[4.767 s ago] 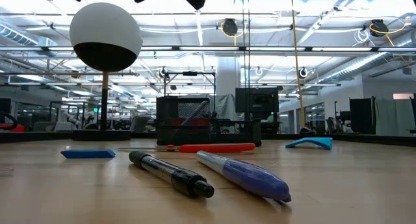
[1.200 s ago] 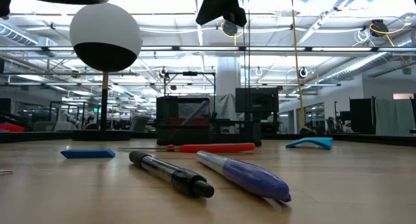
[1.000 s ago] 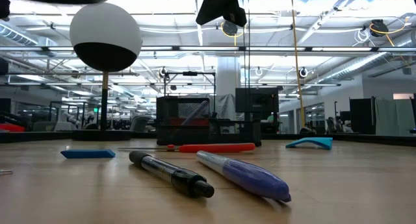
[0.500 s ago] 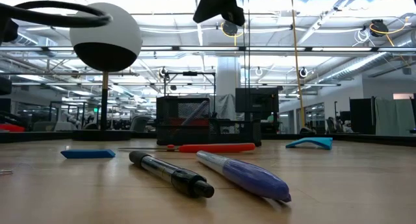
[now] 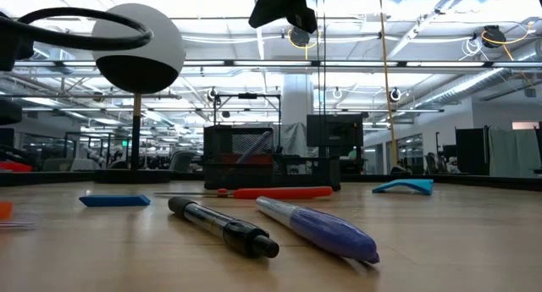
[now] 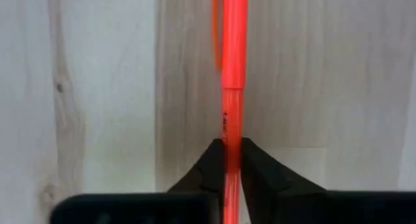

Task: Pick and place office supplies into organizer
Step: Put the orange pen into the black desk organizer

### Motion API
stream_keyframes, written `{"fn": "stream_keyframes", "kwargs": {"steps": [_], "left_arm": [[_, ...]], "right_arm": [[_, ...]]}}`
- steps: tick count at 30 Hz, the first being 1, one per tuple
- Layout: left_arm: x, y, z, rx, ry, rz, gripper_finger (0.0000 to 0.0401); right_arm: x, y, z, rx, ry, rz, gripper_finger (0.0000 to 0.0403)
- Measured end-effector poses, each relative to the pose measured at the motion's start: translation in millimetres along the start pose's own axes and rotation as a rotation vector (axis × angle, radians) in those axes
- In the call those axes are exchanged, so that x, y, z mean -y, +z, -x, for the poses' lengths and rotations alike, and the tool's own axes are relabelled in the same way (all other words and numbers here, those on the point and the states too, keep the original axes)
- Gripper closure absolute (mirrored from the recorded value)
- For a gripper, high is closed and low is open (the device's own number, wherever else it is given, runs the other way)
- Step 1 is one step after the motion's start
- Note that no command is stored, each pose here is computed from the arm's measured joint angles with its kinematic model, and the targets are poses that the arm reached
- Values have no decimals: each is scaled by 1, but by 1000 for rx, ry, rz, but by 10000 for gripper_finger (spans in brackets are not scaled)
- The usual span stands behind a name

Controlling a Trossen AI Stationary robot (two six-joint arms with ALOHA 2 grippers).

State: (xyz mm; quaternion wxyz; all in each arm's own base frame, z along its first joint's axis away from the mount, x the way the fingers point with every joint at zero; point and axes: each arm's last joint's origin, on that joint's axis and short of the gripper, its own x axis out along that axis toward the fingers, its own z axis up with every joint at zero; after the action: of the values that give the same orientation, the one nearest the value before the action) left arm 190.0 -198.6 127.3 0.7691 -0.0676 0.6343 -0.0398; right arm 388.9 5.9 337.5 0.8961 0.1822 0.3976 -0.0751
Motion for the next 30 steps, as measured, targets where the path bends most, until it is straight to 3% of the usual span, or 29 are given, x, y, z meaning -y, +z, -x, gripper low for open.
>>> {"fn": "stream_keyframes", "kwargs": {"steps": [13,30], "left_arm": [[1,1,3,3,-34,6,384],[-3,-2,35,58,-63,57,384]], "right_arm": [[0,0,0,5,-2,-10,403],[0,3,0,31,7,-9,403]]}}
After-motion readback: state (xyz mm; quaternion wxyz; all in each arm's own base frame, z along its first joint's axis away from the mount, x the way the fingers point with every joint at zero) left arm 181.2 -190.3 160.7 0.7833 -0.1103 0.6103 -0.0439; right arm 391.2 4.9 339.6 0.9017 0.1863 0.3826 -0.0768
